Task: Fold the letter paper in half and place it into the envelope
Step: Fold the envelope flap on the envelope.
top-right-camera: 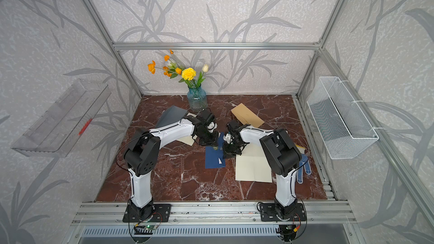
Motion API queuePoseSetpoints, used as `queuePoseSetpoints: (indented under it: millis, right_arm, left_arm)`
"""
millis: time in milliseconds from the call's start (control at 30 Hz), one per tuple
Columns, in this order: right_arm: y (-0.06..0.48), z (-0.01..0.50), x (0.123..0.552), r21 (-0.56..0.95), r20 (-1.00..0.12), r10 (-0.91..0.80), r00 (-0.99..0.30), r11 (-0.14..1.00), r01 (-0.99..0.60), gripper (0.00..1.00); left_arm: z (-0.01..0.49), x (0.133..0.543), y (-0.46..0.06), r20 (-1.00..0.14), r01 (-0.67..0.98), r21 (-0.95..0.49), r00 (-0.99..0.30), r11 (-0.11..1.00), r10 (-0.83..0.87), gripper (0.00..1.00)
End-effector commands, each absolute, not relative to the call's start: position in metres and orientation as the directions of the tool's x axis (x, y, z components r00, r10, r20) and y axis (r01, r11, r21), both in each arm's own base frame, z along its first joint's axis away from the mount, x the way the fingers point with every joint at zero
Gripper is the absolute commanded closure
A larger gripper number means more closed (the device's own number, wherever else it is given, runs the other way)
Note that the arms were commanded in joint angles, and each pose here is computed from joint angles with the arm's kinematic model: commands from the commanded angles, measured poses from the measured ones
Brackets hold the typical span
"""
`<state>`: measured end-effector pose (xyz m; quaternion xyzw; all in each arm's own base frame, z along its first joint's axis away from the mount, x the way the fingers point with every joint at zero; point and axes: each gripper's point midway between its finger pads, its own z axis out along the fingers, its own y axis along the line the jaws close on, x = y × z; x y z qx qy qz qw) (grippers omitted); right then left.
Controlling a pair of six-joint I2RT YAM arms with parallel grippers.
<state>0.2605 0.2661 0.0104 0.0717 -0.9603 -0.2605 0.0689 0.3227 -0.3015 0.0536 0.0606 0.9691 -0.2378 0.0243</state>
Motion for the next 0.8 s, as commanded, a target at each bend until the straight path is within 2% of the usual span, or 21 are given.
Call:
queuePoseSetpoints:
  millis: [0, 533, 767]
  right_arm:
    - [0.227, -0.042, 0.221, 0.301, 0.244, -0.15, -0.958, 0.951, -0.072, 1.0]
    - [0.231, -0.035, 0.22, 0.319, 0.225, -0.172, -0.959, 0.943, -0.094, 1.0]
    - [0.236, -0.007, 0.227, 0.341, 0.171, -0.198, -0.965, 0.931, -0.131, 1.0]
  left_arm:
    - [0.044, 0.326, -0.299, -0.066, 0.133, -0.451, -0.991, 0.882, 0.116, 1.0]
    - [-0.019, 0.318, -0.273, 0.051, 0.087, -0.356, -0.992, 0.93, 0.112, 1.0]
    - [-0.045, 0.298, -0.256, 0.067, 0.091, -0.322, -0.991, 0.942, 0.119, 1.0]
